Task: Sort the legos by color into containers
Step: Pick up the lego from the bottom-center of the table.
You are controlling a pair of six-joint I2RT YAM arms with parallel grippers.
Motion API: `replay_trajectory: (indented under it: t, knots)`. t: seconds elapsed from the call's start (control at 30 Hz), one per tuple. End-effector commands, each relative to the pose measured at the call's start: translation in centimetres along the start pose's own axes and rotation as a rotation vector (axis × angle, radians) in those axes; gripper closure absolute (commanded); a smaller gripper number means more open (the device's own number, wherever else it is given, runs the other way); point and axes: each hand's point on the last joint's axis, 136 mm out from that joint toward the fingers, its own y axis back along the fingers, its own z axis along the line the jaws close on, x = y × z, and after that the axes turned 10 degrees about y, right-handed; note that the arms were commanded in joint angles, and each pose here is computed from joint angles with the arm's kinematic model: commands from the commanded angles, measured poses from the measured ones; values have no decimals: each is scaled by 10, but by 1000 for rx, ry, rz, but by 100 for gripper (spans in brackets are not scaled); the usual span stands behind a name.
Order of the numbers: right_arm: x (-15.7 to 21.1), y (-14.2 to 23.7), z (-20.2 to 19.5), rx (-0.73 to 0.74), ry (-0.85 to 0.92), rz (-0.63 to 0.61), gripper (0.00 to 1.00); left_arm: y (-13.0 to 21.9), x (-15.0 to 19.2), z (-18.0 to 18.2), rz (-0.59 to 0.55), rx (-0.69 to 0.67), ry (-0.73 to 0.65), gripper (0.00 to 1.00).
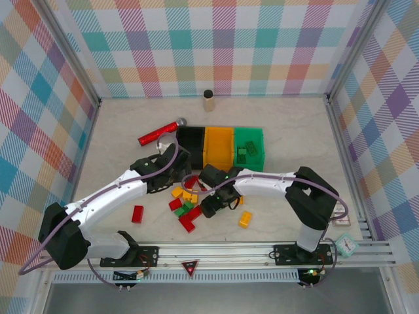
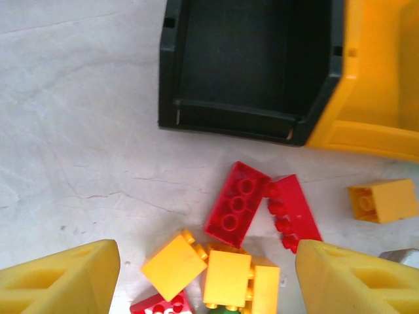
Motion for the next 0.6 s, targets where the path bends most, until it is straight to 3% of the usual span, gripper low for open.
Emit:
replay_trajectory:
  t: [0.0, 0.27, 0.57]
  knots:
    - [5, -3, -4, 38, -46, 39, 17, -2, 3, 14, -3, -46, 13, 28]
    - [7, -4, -10, 75, -79, 48, 34, -6, 7, 21, -2, -64, 6, 29]
    - [-31, 52, -47, 83, -153, -128, 35, -2, 13, 38, 2, -105, -9, 29]
